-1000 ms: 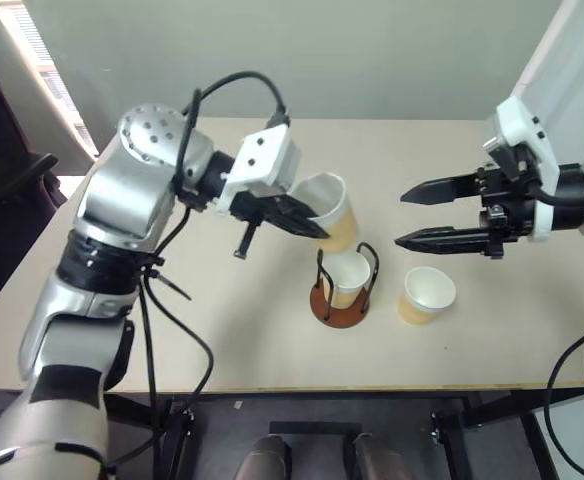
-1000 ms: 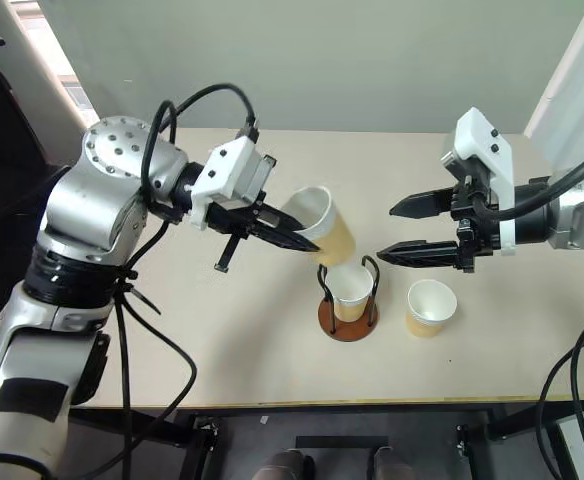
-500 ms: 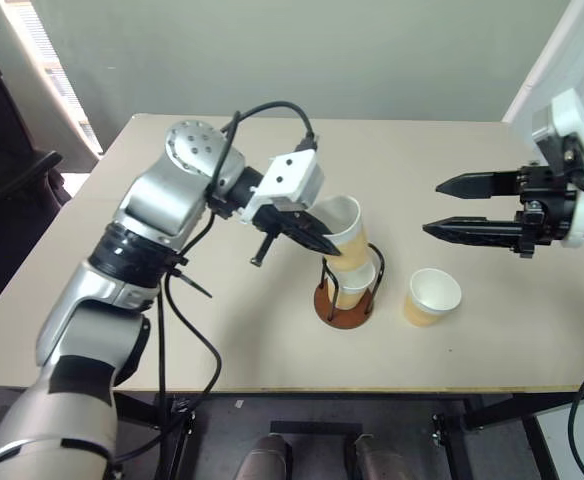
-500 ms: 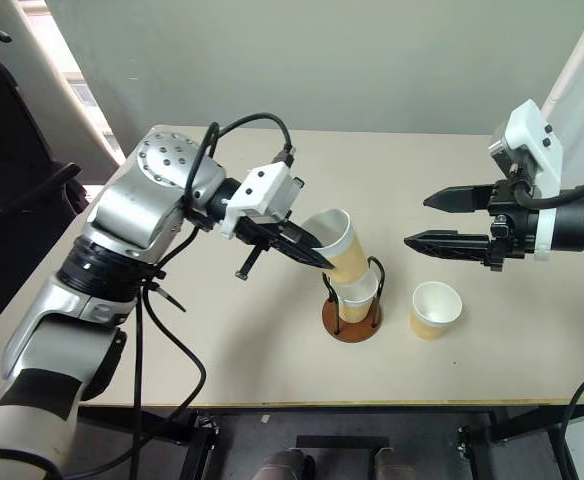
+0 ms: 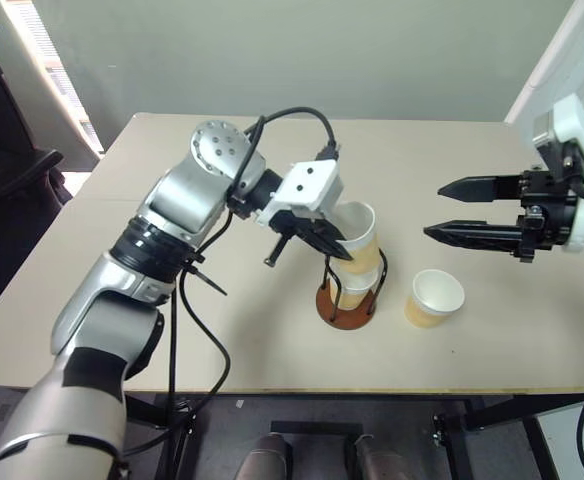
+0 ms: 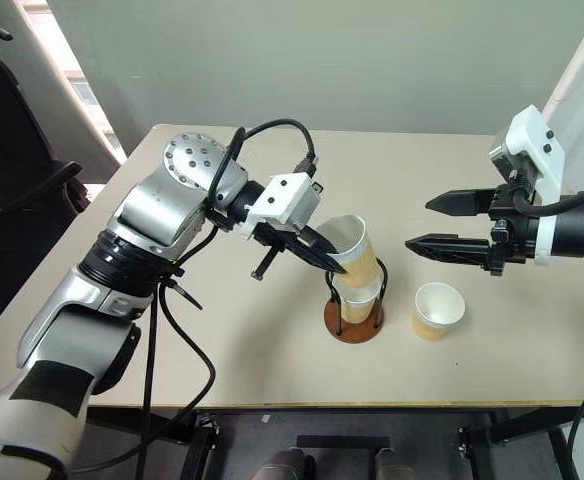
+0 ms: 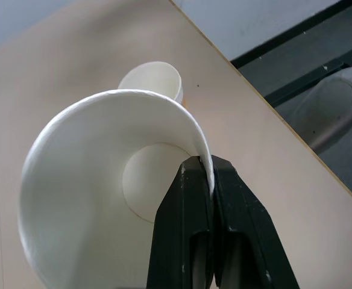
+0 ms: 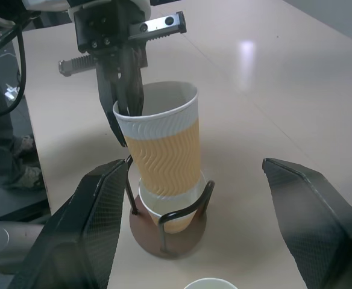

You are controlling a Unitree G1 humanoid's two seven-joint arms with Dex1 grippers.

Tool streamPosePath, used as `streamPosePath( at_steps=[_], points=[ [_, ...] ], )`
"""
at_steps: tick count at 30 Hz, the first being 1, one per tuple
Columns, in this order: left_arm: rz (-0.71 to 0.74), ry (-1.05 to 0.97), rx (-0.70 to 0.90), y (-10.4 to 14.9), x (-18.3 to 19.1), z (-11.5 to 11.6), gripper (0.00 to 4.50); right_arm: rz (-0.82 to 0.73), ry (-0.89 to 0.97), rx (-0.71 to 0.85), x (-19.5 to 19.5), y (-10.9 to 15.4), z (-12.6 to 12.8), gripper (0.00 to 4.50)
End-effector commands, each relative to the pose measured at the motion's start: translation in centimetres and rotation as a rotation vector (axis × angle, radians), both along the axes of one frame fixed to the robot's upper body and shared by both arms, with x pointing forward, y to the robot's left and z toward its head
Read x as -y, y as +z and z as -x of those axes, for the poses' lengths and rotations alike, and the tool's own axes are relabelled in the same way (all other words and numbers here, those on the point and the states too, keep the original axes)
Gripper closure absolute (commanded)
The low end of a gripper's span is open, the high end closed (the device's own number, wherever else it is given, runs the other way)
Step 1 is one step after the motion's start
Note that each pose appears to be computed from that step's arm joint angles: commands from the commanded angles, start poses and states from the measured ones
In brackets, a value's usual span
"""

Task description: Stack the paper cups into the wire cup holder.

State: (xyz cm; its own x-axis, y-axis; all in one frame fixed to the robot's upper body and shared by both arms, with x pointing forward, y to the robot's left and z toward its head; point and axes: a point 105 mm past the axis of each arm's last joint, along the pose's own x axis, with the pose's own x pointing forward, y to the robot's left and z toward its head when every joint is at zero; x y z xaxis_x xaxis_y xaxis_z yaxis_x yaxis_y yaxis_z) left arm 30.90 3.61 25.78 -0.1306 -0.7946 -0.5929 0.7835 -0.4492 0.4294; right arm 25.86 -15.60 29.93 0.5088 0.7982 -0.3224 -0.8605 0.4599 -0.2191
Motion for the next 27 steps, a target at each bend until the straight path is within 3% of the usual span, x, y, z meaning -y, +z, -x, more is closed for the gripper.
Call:
streamPosePath(
  at_steps=[1,9,13,23,27],
  points=[
    [-0.039,-0.043,0.034,0.1,-0.1,0.3,4.47,-0.006,-0.005,0.068,0.1,1.2,0.5,0.77],
    [-0.061,-0.065,0.022,-1.1,0.6,0.0,4.47,0.009,-0.03,0.061,0.5,0.9,0.7,0.77],
    [-0.074,-0.079,0.016,-1.3,0.9,0.1,3.56,0.027,-0.046,0.061,0.8,0.9,0.7,0.77],
    [-0.028,-0.075,0.032,0.0,1.4,-0.1,0.02,0.129,-0.059,0.036,1.3,-0.5,1.0,0.77],
    [0.082,-0.032,-0.035,1.9,0.8,-0.3,0.02,0.278,-0.033,0.0,1.4,-3.2,1.5,0.77]
  ],
)
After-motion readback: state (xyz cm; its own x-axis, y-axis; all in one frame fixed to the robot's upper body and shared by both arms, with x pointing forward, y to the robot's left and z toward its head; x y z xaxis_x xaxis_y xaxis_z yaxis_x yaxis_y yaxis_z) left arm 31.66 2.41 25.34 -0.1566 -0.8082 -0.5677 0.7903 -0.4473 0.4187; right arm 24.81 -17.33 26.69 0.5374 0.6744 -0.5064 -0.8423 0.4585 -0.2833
